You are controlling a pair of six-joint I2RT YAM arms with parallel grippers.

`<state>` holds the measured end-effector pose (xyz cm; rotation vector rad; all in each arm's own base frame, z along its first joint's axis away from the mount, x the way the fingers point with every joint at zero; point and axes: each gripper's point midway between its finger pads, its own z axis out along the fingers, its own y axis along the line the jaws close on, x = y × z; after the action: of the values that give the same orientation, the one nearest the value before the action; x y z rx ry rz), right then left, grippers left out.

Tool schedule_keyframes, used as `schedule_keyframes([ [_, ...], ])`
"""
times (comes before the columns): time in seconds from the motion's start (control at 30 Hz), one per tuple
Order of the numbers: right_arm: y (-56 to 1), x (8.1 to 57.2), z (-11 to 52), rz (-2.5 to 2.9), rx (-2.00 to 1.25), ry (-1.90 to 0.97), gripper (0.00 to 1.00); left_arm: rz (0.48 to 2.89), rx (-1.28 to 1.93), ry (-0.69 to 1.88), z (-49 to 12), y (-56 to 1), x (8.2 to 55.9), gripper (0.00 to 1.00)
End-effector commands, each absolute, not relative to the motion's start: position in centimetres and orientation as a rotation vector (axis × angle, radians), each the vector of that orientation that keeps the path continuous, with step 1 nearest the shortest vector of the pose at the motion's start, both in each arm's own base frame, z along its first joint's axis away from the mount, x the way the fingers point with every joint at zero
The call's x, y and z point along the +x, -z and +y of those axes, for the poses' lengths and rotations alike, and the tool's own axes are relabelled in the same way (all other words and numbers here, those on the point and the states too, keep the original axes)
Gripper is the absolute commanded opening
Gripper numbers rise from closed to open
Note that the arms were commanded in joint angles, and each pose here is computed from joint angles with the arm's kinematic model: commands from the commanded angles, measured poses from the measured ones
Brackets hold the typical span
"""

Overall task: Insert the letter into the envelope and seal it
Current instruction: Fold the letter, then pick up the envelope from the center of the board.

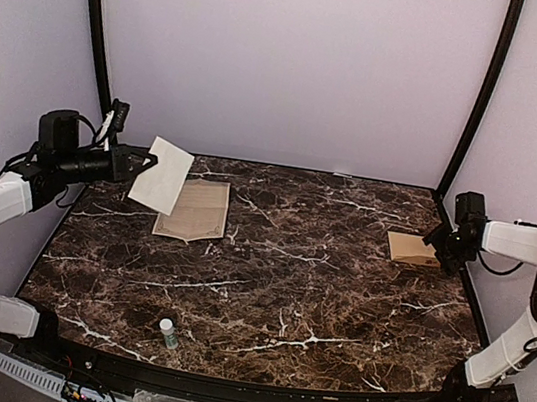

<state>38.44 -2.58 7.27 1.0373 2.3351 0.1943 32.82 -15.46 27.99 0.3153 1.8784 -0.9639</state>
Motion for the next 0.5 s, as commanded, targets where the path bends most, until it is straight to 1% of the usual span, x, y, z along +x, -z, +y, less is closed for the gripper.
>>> schedule_keyframes([
  [0.0, -9.5, 39.8, -3.5, 2.264, 1.034, -0.183, 0.73, 1.855, 0.330, 1.013, -15.6, -28.2, 32.6, 0.00],
  [0.47, -5.7, 39.4, -3.9, 2.325, 1.101, -0.127, 0.71, 1.850, 0.322, 1.020, -15.2, -28.3, 32.7, 0.00],
])
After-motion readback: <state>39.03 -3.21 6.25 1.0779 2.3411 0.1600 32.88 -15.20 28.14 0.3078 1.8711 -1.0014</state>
